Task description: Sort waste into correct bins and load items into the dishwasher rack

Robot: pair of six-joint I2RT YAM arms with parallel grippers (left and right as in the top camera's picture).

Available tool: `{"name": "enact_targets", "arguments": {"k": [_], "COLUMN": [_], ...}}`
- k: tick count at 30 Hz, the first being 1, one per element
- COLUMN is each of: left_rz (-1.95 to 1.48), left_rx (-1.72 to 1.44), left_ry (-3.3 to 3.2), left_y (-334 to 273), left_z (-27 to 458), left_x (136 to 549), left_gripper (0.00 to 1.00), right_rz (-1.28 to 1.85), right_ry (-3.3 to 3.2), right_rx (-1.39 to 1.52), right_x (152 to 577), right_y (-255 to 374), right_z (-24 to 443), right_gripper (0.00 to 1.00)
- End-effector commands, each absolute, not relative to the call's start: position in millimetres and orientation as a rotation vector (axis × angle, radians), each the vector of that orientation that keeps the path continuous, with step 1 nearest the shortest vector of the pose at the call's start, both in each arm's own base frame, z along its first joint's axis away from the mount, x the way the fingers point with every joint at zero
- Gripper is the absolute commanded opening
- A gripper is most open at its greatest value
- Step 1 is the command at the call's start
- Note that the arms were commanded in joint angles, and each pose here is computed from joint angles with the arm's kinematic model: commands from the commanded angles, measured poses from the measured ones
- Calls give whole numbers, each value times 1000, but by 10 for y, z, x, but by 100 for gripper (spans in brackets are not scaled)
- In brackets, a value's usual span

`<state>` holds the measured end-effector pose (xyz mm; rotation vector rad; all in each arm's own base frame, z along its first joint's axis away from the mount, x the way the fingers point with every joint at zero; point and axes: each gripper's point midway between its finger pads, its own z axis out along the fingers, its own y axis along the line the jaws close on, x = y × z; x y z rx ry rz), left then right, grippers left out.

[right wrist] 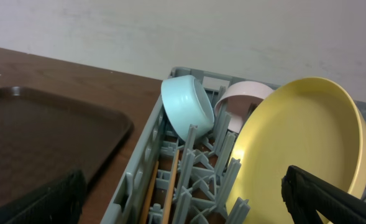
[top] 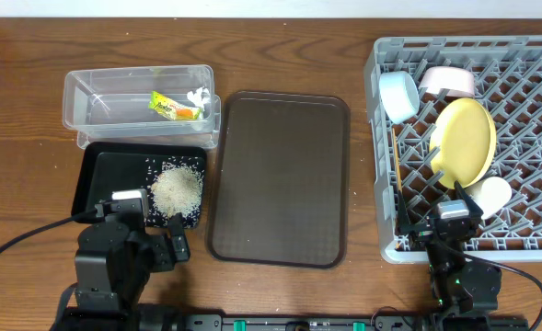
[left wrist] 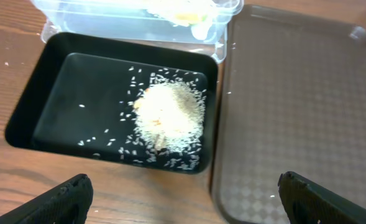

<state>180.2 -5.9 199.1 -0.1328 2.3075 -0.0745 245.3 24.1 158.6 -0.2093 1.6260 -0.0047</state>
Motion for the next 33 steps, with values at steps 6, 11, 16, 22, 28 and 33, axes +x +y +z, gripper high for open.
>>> {"name": "enact_targets", "arguments": {"k": [6, 11, 16, 22, 28, 33], "left_rz": [0, -30, -57, -73, -44, 3], "left_rx": [-126, -149, -165, -156, -96, 58], "left_ry": [2185, 2059, 1913, 1724, 1595, 1626], "left_y": [69, 63, 58, 53, 37, -74], "left_z": [1765, 1606, 1518, 1558, 1678, 1607], "left_x": [1804, 1958, 2156, 2375, 2465, 2462], "left_gripper": [98, 98, 98, 98, 98, 98], "right_rz": [-14, -14, -14, -14, -14, -14], "right_ry": [1629, 1629, 1629, 1629, 1629, 1630], "right_rx": [-217, -217, -217, -217, -217, -217], "right_x": [2452, 2452, 2452, 2452, 2452, 2452], "right_y": [244, 244, 244, 244, 244, 244], "right_z": [1571, 1572, 1571, 1572, 1572, 1571], "right_gripper": [99, 99, 99, 99, 99, 99]}}
